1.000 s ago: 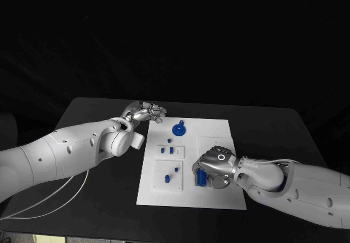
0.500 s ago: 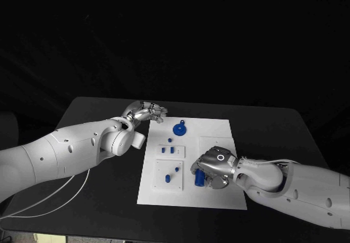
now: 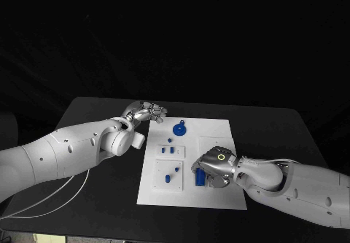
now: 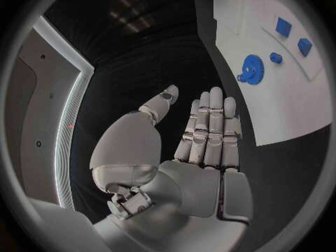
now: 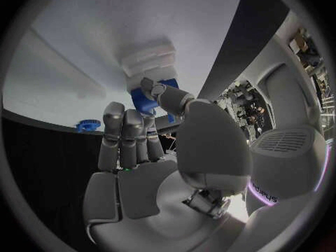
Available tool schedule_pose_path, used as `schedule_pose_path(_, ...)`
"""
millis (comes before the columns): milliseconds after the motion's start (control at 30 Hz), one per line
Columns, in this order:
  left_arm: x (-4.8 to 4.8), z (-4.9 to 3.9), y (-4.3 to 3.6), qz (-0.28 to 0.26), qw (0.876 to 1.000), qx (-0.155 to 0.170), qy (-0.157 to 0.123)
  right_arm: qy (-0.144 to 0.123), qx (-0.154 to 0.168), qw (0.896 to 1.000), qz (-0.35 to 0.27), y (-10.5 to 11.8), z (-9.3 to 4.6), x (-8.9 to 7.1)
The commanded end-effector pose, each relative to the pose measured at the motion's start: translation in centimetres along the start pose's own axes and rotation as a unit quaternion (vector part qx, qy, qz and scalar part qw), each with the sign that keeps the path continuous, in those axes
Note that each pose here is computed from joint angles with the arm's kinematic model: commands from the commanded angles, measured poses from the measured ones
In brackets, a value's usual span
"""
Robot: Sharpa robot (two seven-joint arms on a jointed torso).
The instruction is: Assemble the parts on the task board
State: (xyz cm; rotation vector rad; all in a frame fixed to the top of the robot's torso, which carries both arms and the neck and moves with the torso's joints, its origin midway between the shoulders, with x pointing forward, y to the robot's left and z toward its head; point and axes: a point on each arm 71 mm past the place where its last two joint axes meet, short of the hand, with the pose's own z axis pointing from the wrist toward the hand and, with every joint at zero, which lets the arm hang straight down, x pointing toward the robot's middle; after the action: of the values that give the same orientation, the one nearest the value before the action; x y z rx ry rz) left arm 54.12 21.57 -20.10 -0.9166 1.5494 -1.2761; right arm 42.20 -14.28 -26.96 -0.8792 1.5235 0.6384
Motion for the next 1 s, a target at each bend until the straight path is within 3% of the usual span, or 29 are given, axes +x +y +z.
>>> schedule_pose_path(33,0.25,0.05,-0.12,-0.005,1.0,0.003,0.007,0.01,0.003,1.0,0.0,-0.03,-0.03,0.17)
schedule_pose_path(467,0.22,0.04,-0.11,-0.005,1.0,0.003,0.007,-0.007,0.002,1.0,0.005,0.14,-0.03,-0.13)
schedule_pose_path(1000,0.18,0.05,-0.1,-0.004,1.0,0.003,0.006,-0.026,0.032,0.998,0.037,-0.69,-1.0,-0.31)
